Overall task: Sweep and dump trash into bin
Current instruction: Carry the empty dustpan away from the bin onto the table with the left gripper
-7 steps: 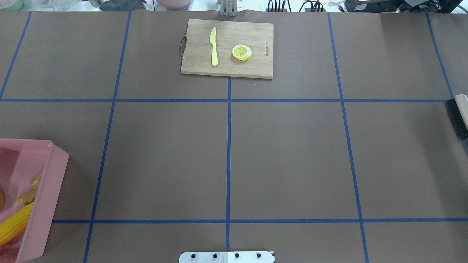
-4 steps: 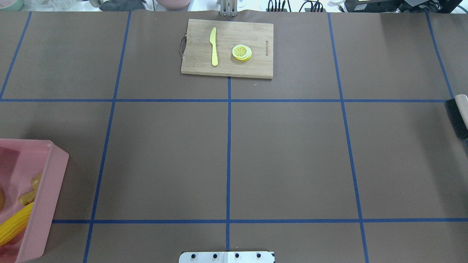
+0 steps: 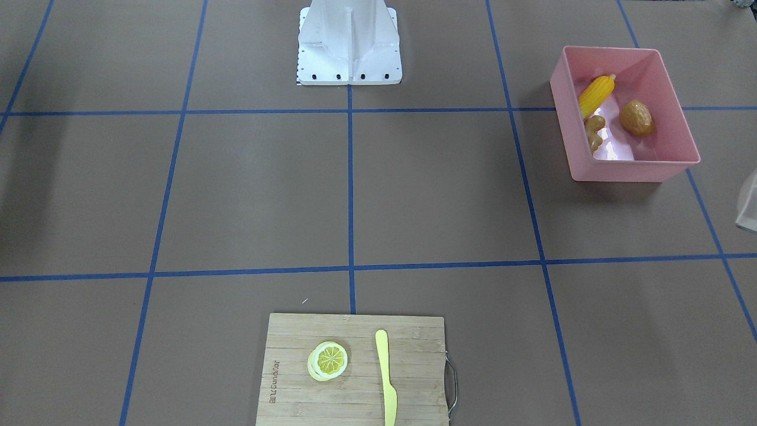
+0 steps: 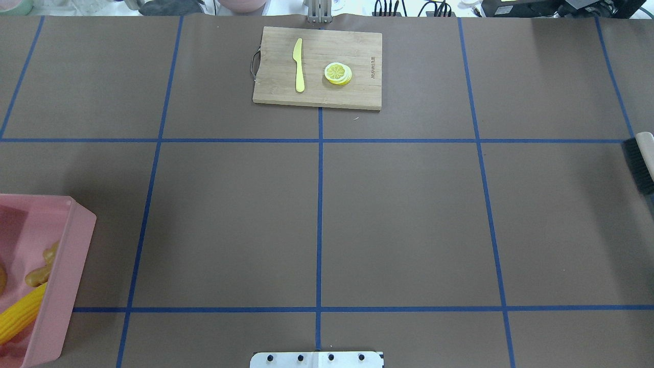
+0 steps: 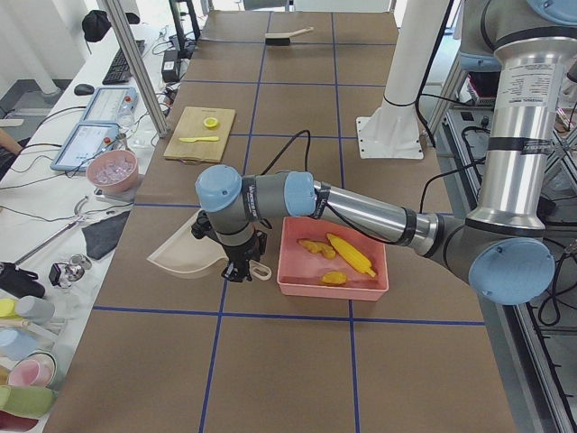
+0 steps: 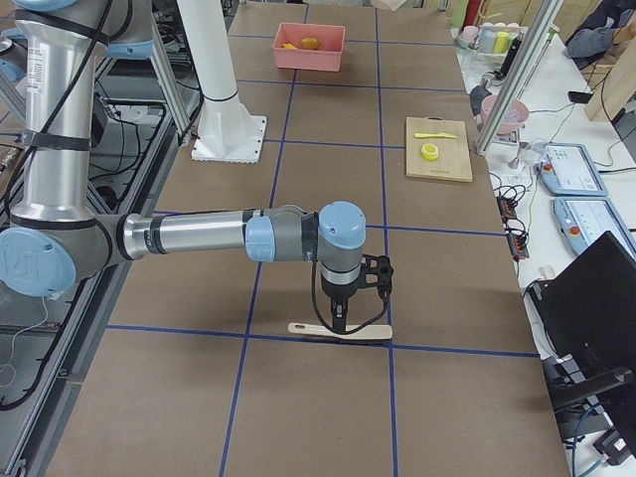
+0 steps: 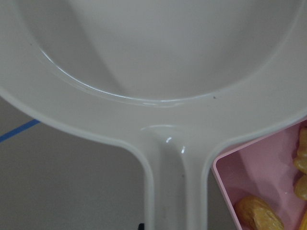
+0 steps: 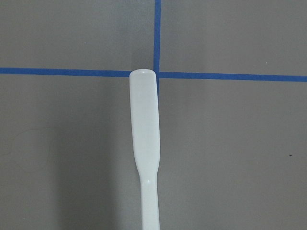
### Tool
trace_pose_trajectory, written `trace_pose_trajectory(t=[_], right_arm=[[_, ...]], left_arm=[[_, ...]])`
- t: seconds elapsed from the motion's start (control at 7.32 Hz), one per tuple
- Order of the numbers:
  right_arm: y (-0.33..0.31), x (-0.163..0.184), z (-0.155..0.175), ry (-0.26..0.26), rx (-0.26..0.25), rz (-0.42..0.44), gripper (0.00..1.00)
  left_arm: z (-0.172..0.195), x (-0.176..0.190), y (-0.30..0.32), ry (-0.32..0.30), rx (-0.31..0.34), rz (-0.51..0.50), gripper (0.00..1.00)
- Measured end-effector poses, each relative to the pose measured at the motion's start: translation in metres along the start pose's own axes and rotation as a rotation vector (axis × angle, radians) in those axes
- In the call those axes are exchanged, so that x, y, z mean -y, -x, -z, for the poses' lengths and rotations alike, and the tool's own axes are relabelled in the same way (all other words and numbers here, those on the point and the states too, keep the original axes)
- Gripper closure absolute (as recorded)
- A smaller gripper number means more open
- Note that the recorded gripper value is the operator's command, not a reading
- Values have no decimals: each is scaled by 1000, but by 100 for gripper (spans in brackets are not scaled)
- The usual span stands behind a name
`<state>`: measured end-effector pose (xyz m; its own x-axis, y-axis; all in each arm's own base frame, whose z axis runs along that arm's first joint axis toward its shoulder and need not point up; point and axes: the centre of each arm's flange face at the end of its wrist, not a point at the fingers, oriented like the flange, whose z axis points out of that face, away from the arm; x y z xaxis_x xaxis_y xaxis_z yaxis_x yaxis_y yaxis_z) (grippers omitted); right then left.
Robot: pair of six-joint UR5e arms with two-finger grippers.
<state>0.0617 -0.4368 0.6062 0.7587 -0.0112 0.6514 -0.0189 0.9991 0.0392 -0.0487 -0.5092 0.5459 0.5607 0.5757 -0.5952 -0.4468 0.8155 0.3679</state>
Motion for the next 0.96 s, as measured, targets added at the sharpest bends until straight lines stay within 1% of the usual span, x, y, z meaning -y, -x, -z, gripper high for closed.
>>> trace_pose_trajectory(t=[0.27,0.55,0.68,0.96], right_arm=[[0,0,0,0,-1,-1,0],[-1,0,0,-1,-1,-1,0],[-1,0,0,-1,-1,-1,0],[-4,-1,-4,7,1,-8,0]], left_arm=[[-16,72,-49,9,-1,-178,100],[-35,136,-117,29,-9,-349,100],[-45,161,-158,38,-9,-436,100],[-60,196,-233,45,-9,-588,100]])
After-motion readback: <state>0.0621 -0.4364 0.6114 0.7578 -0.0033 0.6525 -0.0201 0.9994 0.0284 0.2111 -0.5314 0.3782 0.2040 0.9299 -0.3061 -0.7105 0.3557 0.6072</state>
